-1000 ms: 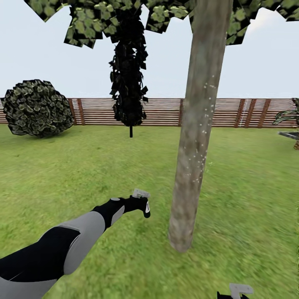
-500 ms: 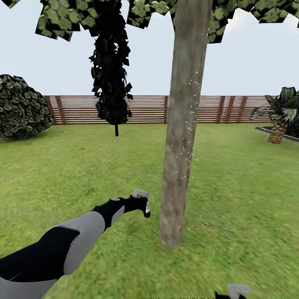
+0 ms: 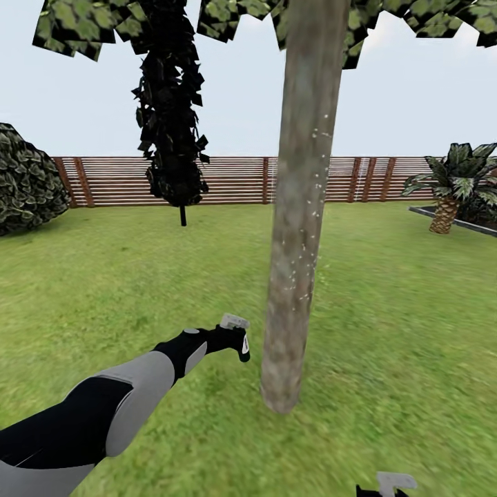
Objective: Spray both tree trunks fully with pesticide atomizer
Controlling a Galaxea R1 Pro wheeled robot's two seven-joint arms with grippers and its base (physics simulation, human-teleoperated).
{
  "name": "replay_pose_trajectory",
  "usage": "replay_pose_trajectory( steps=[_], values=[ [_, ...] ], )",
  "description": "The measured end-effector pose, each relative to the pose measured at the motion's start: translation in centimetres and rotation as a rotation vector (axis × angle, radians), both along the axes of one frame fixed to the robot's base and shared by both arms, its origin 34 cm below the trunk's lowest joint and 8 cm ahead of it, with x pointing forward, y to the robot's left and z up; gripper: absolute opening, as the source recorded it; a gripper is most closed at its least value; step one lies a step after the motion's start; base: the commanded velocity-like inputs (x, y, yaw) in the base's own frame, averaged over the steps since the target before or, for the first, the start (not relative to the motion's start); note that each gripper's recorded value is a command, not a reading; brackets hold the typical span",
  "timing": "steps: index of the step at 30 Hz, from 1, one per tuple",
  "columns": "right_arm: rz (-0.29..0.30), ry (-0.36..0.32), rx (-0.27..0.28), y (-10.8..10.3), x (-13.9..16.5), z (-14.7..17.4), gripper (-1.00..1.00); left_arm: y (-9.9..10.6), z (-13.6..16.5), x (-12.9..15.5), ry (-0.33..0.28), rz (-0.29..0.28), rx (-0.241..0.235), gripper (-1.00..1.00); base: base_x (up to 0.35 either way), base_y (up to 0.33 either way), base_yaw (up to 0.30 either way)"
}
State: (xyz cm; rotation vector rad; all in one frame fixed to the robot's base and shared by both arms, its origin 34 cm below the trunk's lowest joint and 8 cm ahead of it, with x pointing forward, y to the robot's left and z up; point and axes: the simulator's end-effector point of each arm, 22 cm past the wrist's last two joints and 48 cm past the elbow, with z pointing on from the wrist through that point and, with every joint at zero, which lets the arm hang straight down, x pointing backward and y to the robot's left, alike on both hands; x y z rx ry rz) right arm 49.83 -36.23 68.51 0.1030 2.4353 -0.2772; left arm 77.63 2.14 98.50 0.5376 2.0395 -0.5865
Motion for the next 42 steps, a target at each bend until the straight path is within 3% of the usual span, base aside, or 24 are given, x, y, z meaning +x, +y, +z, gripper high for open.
replay_pose_trajectory(
  steps=[9, 20, 34, 42],
  values=[
    [0.000, 0.001, 0.001, 0.1, 0.0, 0.0, 1.00, 0.0, 0.0, 0.0, 0.000, -0.001, 0.001, -1.00, 0.182, 0.279, -0.257],
    [0.001, 0.001, 0.003, 0.3, 0.0, -0.1, 1.00, 0.0, 0.0, 0.0, 0.000, 0.000, 0.000, -1.00, 0.009, 0.342, -0.068],
    [0.006, 0.000, 0.015, 1.3, 0.1, -0.2, 1.00, 0.0, 0.0, 0.0, 0.000, -0.001, -0.001, -1.00, 0.000, 0.042, -0.288],
    [0.007, 0.001, 0.016, 1.3, 0.1, -0.2, 1.00, 0.0, 0.0, 0.0, 0.000, -0.001, -0.001, -1.00, 0.000, 0.289, -0.089]
  ],
)
